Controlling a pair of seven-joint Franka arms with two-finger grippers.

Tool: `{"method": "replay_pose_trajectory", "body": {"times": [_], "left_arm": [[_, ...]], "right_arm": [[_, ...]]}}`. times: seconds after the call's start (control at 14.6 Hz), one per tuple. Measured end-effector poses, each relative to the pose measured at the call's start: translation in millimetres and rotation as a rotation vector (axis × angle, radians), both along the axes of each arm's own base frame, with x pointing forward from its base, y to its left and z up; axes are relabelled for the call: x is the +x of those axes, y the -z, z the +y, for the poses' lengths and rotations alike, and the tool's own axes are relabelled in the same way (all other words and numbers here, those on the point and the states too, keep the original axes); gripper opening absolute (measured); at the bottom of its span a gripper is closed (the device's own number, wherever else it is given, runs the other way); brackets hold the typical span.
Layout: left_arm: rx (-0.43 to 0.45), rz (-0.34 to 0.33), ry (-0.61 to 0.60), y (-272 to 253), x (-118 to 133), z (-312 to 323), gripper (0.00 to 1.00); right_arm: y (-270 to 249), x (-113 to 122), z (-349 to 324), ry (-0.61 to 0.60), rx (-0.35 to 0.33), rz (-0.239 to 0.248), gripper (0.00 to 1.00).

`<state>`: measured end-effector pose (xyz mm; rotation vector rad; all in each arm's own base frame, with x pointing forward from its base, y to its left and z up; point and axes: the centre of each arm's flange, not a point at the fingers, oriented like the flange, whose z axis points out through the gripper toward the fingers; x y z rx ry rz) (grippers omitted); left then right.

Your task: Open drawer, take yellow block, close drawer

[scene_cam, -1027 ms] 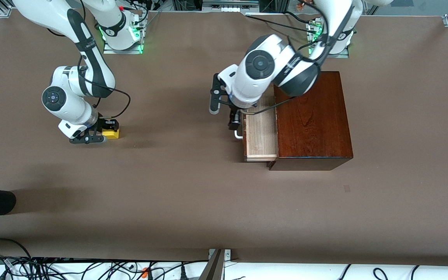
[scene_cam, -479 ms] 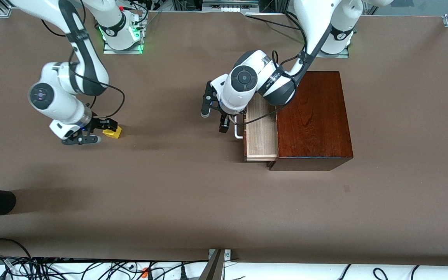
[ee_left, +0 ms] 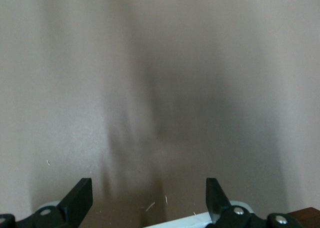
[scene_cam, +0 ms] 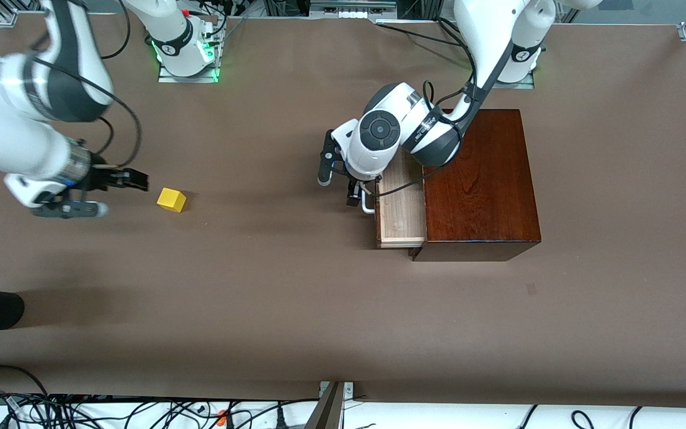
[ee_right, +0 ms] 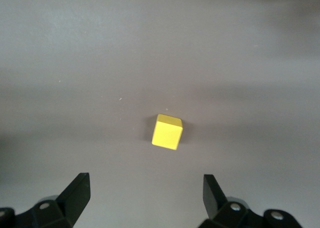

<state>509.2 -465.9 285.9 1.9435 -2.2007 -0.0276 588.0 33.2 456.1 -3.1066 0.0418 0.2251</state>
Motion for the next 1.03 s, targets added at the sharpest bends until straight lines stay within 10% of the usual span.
{"method": "replay_pose_trajectory", "body": {"times": [0.48,1.03], "left_arm": [[0.098,0.042,-0.038,-20,32,61,1.0],[0.12,0.075,-0.064,-24,42,85,1.0]], "right_arm": [[-92,-5,-70,0.104,0.01,-0.114,1.0],[-105,-12,-60,0.078,0.022,-0.114,1.0]]}}
